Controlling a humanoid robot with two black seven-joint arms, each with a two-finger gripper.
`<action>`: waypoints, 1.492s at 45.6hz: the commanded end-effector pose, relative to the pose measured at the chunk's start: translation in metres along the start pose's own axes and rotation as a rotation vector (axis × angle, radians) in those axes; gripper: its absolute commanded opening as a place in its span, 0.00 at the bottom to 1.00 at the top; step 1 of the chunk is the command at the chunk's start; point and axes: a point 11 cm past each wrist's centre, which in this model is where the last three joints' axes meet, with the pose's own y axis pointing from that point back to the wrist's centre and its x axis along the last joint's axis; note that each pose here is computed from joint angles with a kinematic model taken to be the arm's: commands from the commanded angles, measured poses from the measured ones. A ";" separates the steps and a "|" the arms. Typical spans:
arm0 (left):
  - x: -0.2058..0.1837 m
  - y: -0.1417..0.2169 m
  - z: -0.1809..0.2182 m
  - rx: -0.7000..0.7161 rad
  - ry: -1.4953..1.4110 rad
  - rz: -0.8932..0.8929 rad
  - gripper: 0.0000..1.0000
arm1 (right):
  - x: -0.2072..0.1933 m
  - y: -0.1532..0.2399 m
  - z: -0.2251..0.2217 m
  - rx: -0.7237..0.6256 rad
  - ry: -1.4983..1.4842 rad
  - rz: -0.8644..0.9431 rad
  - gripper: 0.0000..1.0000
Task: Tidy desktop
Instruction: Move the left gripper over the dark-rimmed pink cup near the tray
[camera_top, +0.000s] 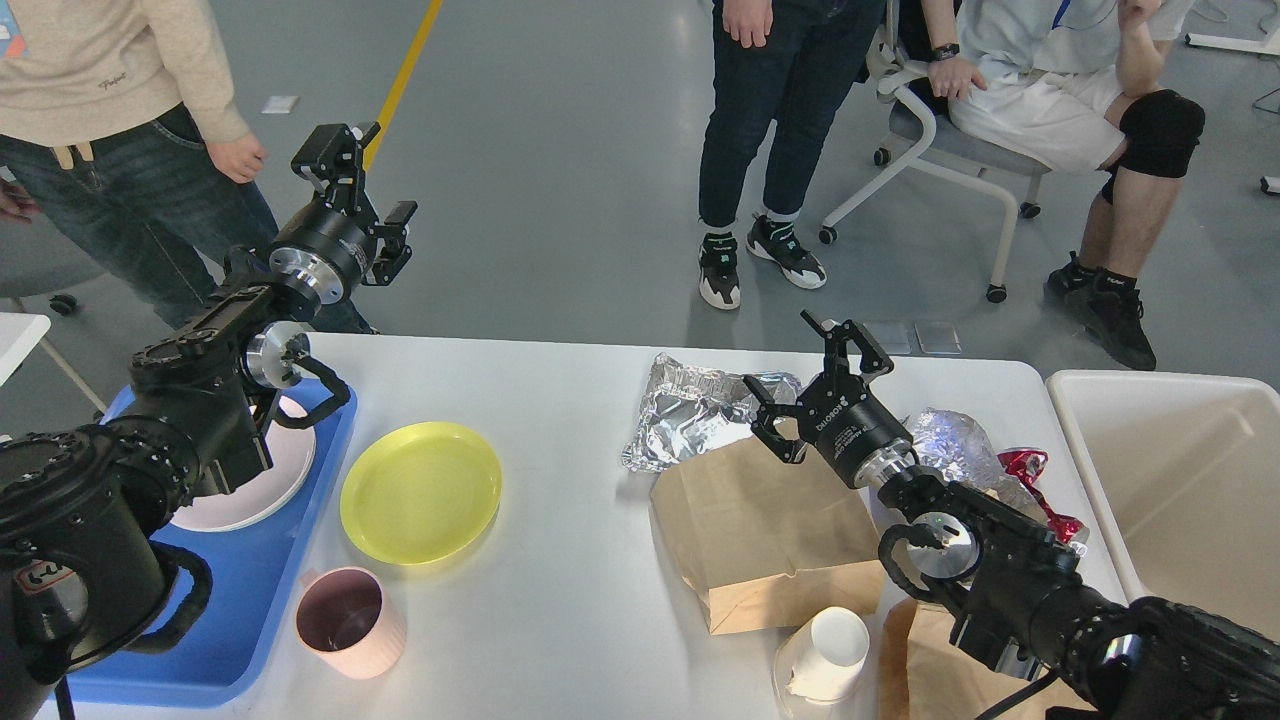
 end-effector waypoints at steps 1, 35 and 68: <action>-0.003 -0.003 0.005 0.021 -0.086 -0.030 0.96 | 0.000 0.000 0.000 0.000 -0.001 -0.001 1.00; -0.039 0.003 -0.016 0.409 -0.794 -0.487 0.96 | 0.000 0.000 0.000 0.000 0.000 0.000 1.00; -0.065 0.040 -0.011 0.936 -1.022 -0.906 0.96 | 0.000 0.000 0.000 0.000 0.000 0.000 1.00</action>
